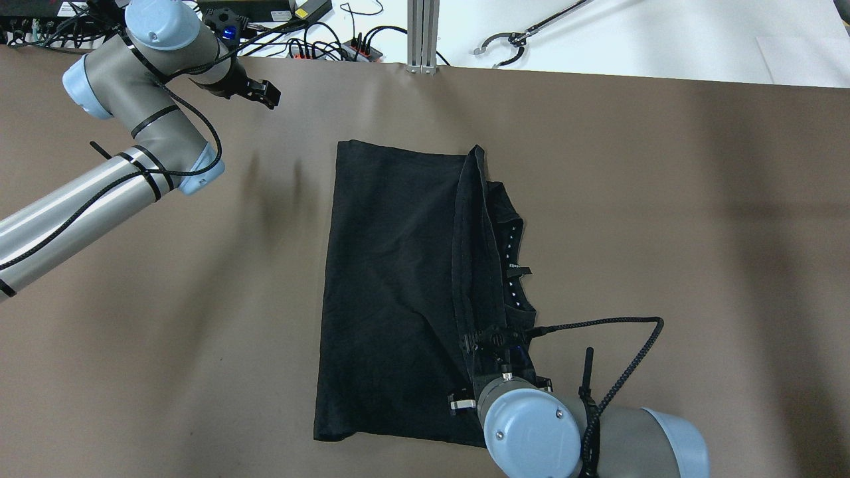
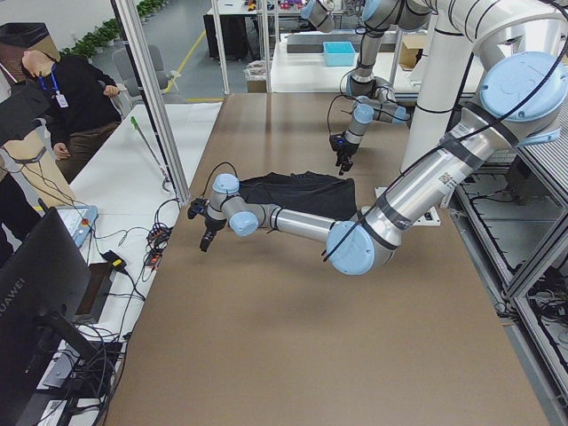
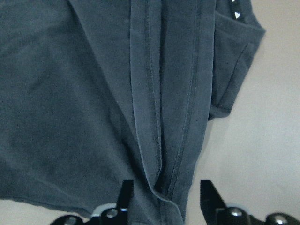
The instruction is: Fold clothes
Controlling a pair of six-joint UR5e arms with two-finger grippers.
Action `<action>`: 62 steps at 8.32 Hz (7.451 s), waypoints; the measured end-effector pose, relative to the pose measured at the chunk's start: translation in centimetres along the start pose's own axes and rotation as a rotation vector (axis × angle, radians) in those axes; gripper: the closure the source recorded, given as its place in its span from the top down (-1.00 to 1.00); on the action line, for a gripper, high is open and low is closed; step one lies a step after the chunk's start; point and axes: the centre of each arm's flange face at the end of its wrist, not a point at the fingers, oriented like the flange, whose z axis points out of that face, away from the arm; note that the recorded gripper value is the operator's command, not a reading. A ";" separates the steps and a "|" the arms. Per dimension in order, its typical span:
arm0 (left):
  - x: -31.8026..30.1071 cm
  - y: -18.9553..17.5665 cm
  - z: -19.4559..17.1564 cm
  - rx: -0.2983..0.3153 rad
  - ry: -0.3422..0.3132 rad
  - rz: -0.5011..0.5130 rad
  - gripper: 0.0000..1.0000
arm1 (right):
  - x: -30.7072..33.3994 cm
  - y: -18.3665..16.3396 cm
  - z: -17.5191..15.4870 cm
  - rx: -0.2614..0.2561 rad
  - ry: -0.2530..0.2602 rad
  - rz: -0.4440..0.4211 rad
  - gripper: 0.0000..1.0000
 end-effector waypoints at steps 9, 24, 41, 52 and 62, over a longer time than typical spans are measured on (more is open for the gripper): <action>0.1 0.0 0.0 -0.001 0.000 0.000 0.89 | -2.5 -3.9 6.1 -0.006 0.114 -0.088 0.21; 0.6 0.5 0.4 -0.008 0.003 0.005 0.89 | -3.3 -3.0 7.1 -0.020 0.120 -0.102 -0.16; 1.1 1.4 1.1 -0.018 0.006 0.006 0.89 | -2.0 -2.6 5.9 -0.054 0.073 -0.118 -0.90; 1.8 1.8 1.3 -0.016 0.015 0.011 0.89 | 2.5 -3.6 2.4 -0.007 0.047 0.020 0.85; 1.9 1.9 1.3 -0.017 0.016 0.011 0.89 | 2.7 -9.0 8.6 -0.003 0.173 0.014 0.87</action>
